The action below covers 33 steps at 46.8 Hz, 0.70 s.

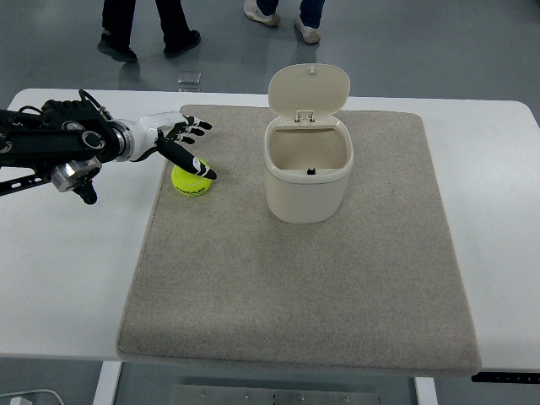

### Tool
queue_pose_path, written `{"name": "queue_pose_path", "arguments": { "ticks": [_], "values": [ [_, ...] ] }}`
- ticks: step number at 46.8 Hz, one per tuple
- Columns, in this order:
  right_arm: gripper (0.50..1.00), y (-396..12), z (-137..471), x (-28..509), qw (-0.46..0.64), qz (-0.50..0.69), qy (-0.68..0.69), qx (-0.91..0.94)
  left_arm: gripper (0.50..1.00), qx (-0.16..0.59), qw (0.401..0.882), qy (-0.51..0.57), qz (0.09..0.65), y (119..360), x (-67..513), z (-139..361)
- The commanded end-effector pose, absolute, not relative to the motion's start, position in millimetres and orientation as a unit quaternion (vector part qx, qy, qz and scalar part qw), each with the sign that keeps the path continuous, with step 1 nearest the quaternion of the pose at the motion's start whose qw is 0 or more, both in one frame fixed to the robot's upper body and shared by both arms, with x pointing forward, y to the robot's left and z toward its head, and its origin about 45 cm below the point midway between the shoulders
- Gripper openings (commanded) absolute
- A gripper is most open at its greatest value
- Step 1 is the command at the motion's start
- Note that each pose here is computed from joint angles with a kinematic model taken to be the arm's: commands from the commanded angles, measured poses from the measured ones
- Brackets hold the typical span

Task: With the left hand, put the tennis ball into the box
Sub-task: 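Lower the left hand fingers onto the tennis ball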

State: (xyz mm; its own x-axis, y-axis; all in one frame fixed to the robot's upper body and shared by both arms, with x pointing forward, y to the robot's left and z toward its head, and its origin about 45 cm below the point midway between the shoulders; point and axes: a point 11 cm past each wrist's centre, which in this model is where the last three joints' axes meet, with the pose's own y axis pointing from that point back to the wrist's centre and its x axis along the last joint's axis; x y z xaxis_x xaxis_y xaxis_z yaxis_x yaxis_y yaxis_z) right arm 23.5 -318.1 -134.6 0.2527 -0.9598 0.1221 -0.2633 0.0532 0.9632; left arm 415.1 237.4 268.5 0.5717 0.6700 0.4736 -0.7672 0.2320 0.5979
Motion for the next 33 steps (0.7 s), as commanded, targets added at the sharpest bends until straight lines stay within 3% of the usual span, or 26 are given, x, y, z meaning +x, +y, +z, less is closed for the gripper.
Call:
{"name": "queue_pose_path", "arguments": {
  "ticks": [1,18,33],
  "values": [
    [0.938,-318,-135,23,0.516,-0.338,-0.510,0.599,0.975,0.424,0.782,-0.054,0.453,238,410,266],
    [0.938,-318,-135,23,0.516,-0.337,-0.510,0.600,0.975,0.468,0.750,-0.039,0.466,271,404,254],
    [0.938,-318,-135,23,0.516,-0.338,-0.510,0.599,0.979,0.459,0.751,-0.049,0.473,266,412,260]
  ]
}}
